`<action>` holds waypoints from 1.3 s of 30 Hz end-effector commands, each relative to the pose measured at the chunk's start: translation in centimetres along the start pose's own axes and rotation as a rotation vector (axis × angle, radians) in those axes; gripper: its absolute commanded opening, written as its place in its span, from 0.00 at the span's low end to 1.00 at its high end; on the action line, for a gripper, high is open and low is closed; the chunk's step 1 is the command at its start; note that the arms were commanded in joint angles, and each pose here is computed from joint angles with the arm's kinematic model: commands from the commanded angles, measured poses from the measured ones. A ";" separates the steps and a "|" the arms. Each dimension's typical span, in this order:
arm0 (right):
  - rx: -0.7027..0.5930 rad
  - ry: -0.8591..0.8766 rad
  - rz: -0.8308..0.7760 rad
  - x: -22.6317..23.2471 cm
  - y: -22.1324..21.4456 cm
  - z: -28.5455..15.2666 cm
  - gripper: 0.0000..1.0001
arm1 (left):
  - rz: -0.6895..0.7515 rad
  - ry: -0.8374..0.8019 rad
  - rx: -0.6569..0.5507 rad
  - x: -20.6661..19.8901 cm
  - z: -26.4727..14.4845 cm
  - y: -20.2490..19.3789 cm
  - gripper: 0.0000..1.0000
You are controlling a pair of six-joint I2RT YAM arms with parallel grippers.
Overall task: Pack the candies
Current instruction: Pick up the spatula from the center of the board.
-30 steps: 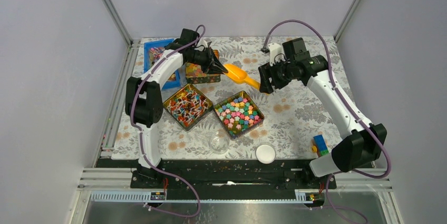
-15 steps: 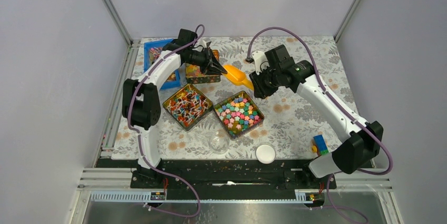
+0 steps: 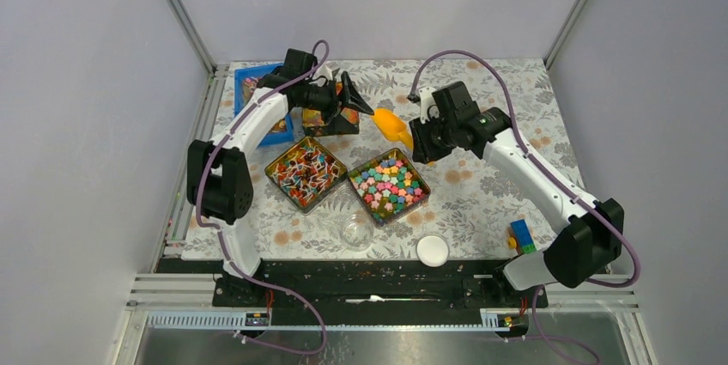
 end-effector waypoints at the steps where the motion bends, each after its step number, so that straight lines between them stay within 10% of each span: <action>1: -0.151 0.056 0.090 1.2 1.8 -1.5 0.00 | 0.084 -0.001 -0.061 -2.1 -0.6 -1.8 0.78; 21: -0.251 0.037 0.101 1.8 2.3 -5.5 0.00 | 0.039 0.014 -0.061 -1.5 3.5 -3.9 0.50; 39: -0.197 0.025 0.088 1.6 1.3 -5.1 0.00 | 0.233 -0.231 -0.236 -7.0 1.4 -3.8 0.63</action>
Point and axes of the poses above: each gripper's point midway between its finger pads, its own z axis out along the fingers, its own x axis along the line the jaws close on, y = z × x, the point moved 8 cm from there along -z, back along the fingers
